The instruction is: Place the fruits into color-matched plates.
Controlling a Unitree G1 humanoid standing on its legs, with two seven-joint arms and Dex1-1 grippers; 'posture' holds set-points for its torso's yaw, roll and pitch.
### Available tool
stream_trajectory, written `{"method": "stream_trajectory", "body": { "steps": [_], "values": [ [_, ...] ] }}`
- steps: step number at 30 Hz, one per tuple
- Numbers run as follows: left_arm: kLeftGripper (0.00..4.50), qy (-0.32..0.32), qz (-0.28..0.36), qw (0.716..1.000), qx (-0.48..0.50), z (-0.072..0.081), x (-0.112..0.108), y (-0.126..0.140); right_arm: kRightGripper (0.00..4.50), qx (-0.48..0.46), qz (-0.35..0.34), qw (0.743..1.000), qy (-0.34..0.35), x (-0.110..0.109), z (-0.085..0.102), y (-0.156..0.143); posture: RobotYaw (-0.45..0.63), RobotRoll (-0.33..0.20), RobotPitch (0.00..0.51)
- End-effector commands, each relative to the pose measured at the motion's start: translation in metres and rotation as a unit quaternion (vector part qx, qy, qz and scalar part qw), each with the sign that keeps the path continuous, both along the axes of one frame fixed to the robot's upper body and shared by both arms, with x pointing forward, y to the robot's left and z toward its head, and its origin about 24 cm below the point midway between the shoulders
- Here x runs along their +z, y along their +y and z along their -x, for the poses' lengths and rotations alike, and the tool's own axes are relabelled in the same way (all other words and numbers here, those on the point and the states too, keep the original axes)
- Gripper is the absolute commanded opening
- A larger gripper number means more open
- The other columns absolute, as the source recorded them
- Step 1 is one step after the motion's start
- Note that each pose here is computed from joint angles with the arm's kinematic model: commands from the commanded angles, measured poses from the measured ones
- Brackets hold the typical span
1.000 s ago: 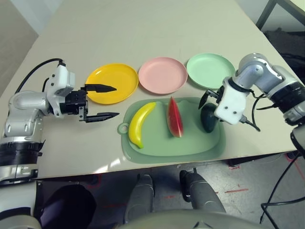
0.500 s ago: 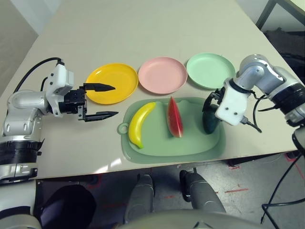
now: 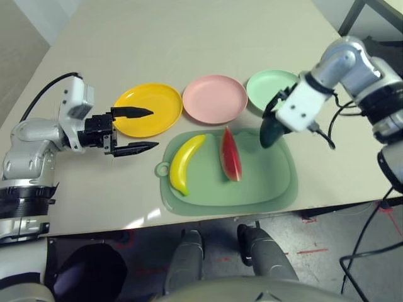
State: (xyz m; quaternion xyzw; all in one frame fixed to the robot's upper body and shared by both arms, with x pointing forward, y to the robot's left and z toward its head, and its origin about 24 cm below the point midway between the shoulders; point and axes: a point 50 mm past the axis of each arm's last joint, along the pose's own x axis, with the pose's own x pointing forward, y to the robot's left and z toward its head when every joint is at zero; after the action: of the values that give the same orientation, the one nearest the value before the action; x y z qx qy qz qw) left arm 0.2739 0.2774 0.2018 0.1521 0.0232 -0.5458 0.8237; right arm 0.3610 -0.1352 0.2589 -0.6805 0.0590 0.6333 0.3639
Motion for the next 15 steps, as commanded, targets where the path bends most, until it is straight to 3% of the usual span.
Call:
{"method": "stream_trajectory", "body": {
  "steps": [1, 11, 15],
  "values": [
    [4.5, 0.022, -0.006, 1.0, 0.007, 0.002, 0.003, -0.004, 3.01, -0.048, -0.024, 0.998, -0.016, 0.006, -0.009, -0.003, -0.02, 0.0, 0.193],
    [4.5, 0.038, -0.03, 0.999, 0.015, 0.002, 0.004, -0.027, 3.01, -0.175, -0.05, 0.976, -0.116, -0.001, -0.035, -0.01, -0.02, 0.0, 0.192],
    [4.5, 0.038, -0.033, 0.999, 0.012, 0.002, 0.006, -0.032, 3.01, -0.219, -0.03, 0.963, -0.153, -0.008, -0.042, -0.017, -0.02, 0.0, 0.195]
  ]
}}
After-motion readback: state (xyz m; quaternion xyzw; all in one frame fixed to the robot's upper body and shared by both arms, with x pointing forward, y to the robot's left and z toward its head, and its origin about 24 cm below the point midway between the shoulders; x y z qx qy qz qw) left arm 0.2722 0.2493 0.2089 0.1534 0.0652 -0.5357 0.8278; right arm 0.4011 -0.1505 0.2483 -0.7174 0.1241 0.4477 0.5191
